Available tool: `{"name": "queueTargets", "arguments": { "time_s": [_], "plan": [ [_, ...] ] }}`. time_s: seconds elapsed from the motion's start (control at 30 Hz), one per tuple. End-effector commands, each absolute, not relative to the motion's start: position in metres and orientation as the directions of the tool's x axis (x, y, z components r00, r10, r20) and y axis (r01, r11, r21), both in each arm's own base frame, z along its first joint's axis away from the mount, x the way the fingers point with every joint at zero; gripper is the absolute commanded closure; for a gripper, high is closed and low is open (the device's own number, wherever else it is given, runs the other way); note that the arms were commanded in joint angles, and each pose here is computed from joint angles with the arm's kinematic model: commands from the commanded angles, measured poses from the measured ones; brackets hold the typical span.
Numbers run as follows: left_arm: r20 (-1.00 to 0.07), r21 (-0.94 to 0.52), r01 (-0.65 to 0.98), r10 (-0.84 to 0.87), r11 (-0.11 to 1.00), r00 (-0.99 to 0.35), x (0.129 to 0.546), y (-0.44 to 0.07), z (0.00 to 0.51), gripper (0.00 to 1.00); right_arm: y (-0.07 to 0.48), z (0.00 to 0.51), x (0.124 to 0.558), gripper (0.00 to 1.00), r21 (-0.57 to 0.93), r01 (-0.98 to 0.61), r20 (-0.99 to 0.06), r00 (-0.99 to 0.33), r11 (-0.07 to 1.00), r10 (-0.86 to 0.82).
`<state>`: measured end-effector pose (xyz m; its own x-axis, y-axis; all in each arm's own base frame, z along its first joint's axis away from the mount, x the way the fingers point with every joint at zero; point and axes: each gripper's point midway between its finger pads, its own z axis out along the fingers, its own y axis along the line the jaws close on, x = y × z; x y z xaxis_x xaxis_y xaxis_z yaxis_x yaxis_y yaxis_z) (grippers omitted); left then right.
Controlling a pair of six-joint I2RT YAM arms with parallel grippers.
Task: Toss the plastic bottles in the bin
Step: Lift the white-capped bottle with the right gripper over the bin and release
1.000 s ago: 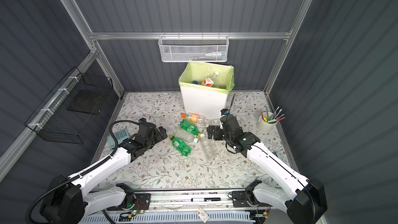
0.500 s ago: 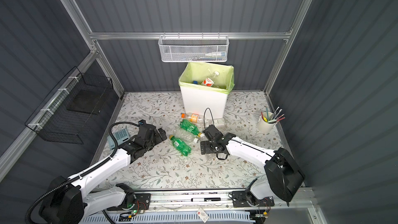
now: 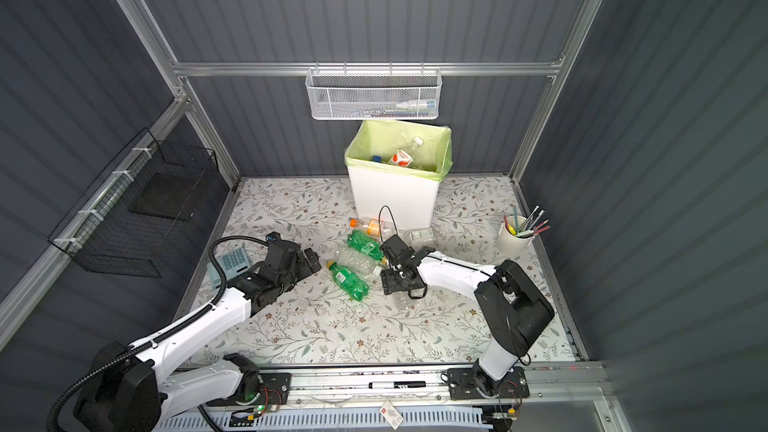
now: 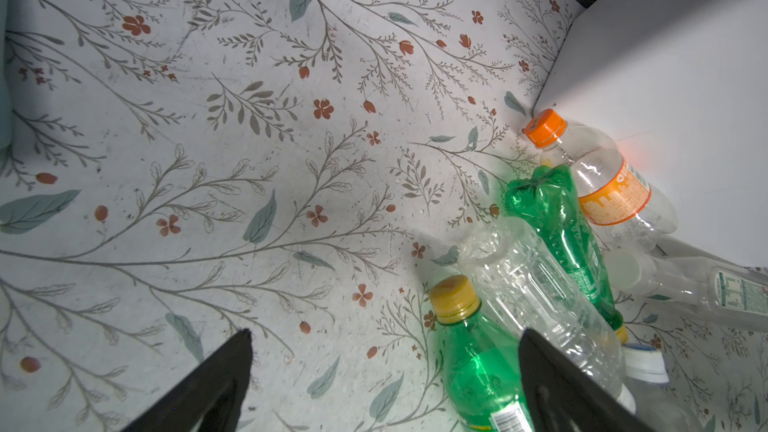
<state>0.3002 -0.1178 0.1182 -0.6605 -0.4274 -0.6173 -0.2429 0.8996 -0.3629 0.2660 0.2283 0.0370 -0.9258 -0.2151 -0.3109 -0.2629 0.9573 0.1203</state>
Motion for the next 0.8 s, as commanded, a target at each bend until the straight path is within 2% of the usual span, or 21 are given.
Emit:
{"name": "queueTargets", "arguments": {
  "time_s": [0.0, 0.1, 0.3, 0.37, 0.47, 0.53, 0.63, 0.7, 0.77],
  "plan": [
    [-0.629, -0.334, -0.252, -0.413, 0.908, -0.658, 0.297, -0.110, 0.118, 0.00, 0.232, 0.044, 0.264, 0.31, 0.142, -0.283, -0.313, -0.922, 0.949, -0.228],
    [-0.626, -0.333, -0.252, -0.413, 0.909, -0.661, 0.297, -0.110, 0.116, 0.00, 0.231, 0.054, 0.263, 0.38, 0.168, -0.280, -0.349, -0.914, 0.945, -0.208],
    [-0.619, -0.334, -0.254, -0.414, 0.908, -0.668, 0.297, -0.112, 0.112, 0.00, 0.223, 0.087, 0.265, 0.46, 0.186, -0.278, -0.447, -0.878, 0.942, -0.171],
    [-0.618, -0.334, -0.253, -0.414, 0.908, -0.669, 0.297, -0.112, 0.112, 0.00, 0.218, 0.112, 0.271, 0.46, 0.186, -0.284, -0.516, -0.843, 0.941, -0.152],
    [-0.620, -0.334, -0.255, -0.415, 0.907, -0.666, 0.297, -0.111, 0.112, 0.00, 0.201, 0.176, 0.285, 0.48, 0.155, -0.286, -0.674, -0.731, 0.946, -0.111],
    [-0.620, -0.335, -0.256, -0.417, 0.907, -0.665, 0.297, -0.111, 0.112, 0.00, 0.182, 0.236, 0.294, 0.51, 0.115, -0.274, -0.797, -0.599, 0.955, -0.076],
    [-0.620, -0.337, -0.257, -0.419, 0.906, -0.663, 0.297, -0.111, 0.111, 0.00, 0.147, 0.343, 0.294, 0.52, 0.083, -0.227, -0.949, -0.316, 0.970, 0.007],
    [-0.619, -0.344, -0.254, -0.422, 0.904, -0.663, 0.299, -0.113, 0.109, 0.00, 0.120, 0.419, 0.285, 0.52, 0.095, -0.194, -0.993, -0.088, 0.976, 0.079],
    [-0.615, -0.353, -0.250, -0.425, 0.902, -0.664, 0.300, -0.116, 0.109, 0.00, 0.098, 0.477, 0.273, 0.52, 0.105, -0.170, -0.989, 0.087, 0.980, 0.122]
  ]
}}
